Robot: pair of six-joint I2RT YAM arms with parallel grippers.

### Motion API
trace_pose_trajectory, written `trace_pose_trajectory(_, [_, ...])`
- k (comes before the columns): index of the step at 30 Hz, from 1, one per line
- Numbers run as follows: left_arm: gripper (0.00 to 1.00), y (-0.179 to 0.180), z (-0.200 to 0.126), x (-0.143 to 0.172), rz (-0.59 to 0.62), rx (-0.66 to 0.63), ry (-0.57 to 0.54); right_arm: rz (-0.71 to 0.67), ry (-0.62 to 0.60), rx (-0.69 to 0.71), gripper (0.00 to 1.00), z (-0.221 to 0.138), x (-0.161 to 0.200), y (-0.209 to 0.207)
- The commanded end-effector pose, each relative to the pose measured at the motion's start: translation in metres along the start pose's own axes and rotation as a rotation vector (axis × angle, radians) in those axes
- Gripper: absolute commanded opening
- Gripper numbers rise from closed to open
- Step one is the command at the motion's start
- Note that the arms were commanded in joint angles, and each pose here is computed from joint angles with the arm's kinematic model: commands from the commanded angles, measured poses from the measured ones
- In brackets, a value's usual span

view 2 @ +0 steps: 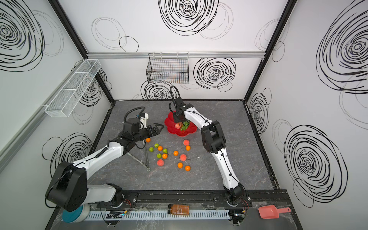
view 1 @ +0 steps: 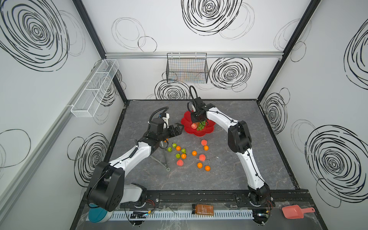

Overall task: Arrange fruit in a fruit bowl
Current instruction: Place the fruit in the fruit bowl.

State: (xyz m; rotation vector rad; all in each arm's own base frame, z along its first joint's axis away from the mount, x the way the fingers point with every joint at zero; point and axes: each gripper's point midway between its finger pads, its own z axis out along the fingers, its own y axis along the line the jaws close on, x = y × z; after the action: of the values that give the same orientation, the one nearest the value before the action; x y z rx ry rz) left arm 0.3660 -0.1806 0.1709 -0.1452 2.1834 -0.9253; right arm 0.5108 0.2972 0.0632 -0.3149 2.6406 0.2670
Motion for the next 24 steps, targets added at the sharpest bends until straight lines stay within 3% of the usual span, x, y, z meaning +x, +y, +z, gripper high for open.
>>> trace_pose_trajectory(1, [0.96, -0.011, 0.000, -0.016, 0.022, 0.047, -0.041, -0.012, 0.016, 0.002, 0.45, -0.003, 0.000, -0.001])
trace_pose_trajectory(16, [0.96, -0.014, -0.004, -0.012, 0.032, 0.041, -0.033, -0.009, 0.007, -0.015, 0.52, -0.010, -0.005, 0.001])
trace_pose_trajectory(24, [0.96, -0.021, -0.017, -0.008, 0.062, 0.029, -0.033, -0.009, -0.043, -0.017, 0.52, -0.047, -0.020, 0.003])
